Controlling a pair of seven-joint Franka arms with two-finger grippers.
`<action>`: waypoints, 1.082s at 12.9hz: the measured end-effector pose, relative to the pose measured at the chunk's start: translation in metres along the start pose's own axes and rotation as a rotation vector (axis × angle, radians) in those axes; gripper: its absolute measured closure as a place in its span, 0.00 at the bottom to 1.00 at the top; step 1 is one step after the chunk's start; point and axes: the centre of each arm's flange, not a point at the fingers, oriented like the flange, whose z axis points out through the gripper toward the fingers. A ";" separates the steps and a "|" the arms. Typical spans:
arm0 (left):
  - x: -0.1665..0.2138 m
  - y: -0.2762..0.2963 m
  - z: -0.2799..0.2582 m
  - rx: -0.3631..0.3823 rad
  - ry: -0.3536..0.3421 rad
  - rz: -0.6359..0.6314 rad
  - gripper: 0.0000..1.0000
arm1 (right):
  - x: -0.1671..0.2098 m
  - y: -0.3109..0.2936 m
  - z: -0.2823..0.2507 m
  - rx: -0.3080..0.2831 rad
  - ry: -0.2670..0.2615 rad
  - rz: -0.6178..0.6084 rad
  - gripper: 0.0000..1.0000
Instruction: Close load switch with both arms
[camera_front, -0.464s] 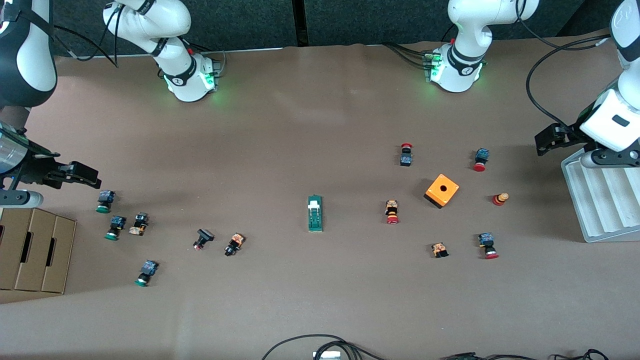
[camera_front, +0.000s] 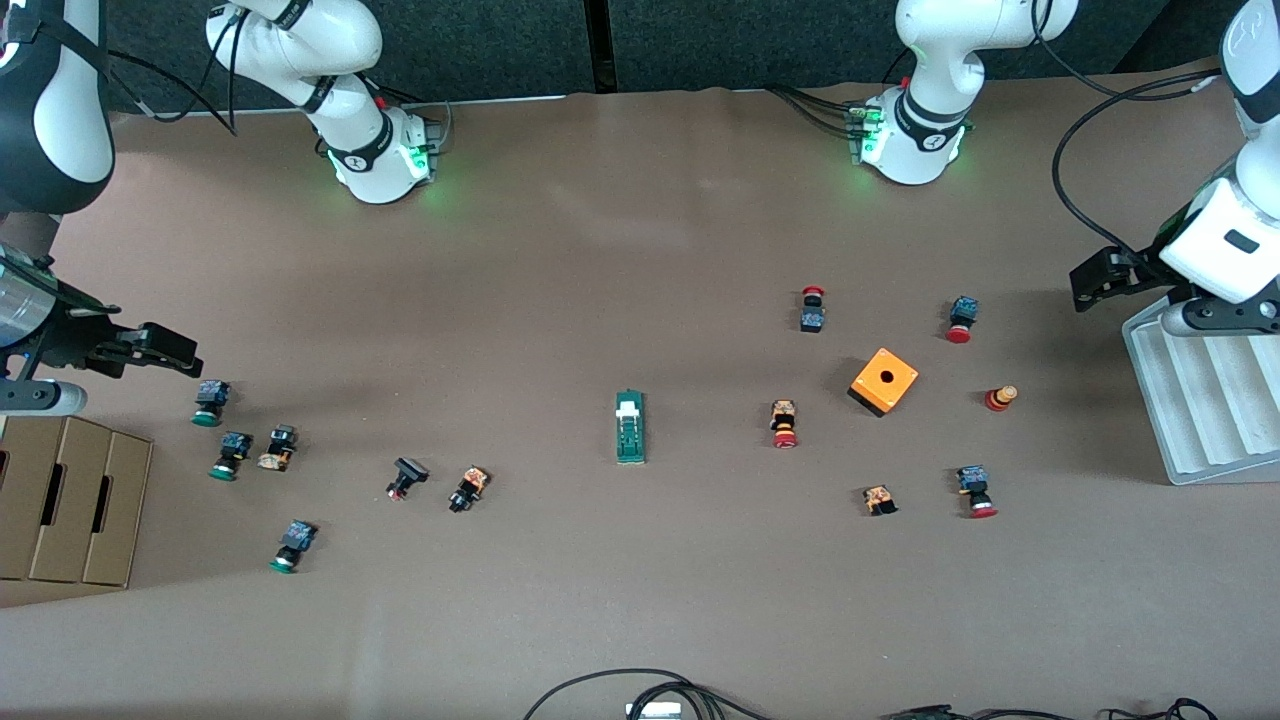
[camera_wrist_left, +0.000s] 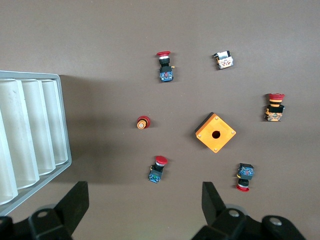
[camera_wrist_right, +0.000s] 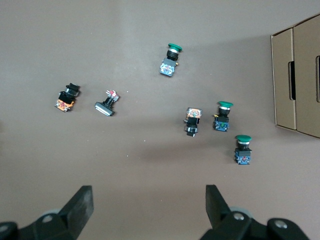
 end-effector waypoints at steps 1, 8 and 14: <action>0.000 0.000 0.000 0.000 0.000 0.000 0.00 | 0.000 -0.001 0.000 0.000 0.000 -0.002 0.00; 0.000 0.000 0.000 0.000 0.000 0.000 0.00 | 0.007 -0.003 0.007 0.006 0.001 -0.003 0.00; 0.000 0.000 0.000 0.000 0.000 0.000 0.00 | 0.016 -0.018 0.027 0.010 -0.031 -0.026 0.00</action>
